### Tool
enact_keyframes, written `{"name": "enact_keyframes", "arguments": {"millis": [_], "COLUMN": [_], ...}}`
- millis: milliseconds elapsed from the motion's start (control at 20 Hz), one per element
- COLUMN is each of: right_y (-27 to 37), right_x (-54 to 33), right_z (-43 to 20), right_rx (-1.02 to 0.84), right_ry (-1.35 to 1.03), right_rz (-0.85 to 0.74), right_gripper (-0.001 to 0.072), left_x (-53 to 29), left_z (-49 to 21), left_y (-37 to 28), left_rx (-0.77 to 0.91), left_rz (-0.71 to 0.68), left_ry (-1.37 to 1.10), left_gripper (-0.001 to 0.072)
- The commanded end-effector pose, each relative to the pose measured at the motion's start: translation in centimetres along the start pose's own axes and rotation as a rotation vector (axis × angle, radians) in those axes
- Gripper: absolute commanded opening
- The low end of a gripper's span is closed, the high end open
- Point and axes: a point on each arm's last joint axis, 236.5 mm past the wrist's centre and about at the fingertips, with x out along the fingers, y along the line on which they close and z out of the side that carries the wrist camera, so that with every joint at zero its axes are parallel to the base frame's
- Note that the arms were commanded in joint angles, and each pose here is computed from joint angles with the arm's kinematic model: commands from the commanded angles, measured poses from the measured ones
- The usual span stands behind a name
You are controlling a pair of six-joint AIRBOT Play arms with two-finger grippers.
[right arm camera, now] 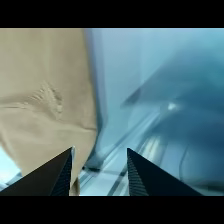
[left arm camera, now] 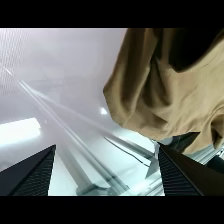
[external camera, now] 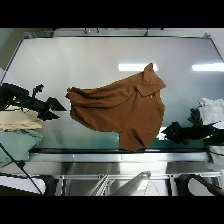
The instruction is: Fold the shirts.
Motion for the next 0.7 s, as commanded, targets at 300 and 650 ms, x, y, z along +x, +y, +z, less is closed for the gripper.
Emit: {"name": "enact_keyframes", "arguments": {"millis": [300,650], "right_y": [4.6,1.1], "right_x": [6.1,-3.1], "right_z": [1.0,8.9], "right_rx": [-0.039,0.017], "right_ry": [-0.041,-0.320], "right_rz": [0.168,0.116], "right_gripper": [0.0037,0.0019], "left_x": [1.3,3.3], "left_z": [-0.1,-1.0], "left_y": [-0.5,-2.4], "left_rx": [0.026,0.079], "left_rz": [0.023,0.038], "left_ry": [0.008,0.061], "left_gripper": [0.0694,0.0694]}}
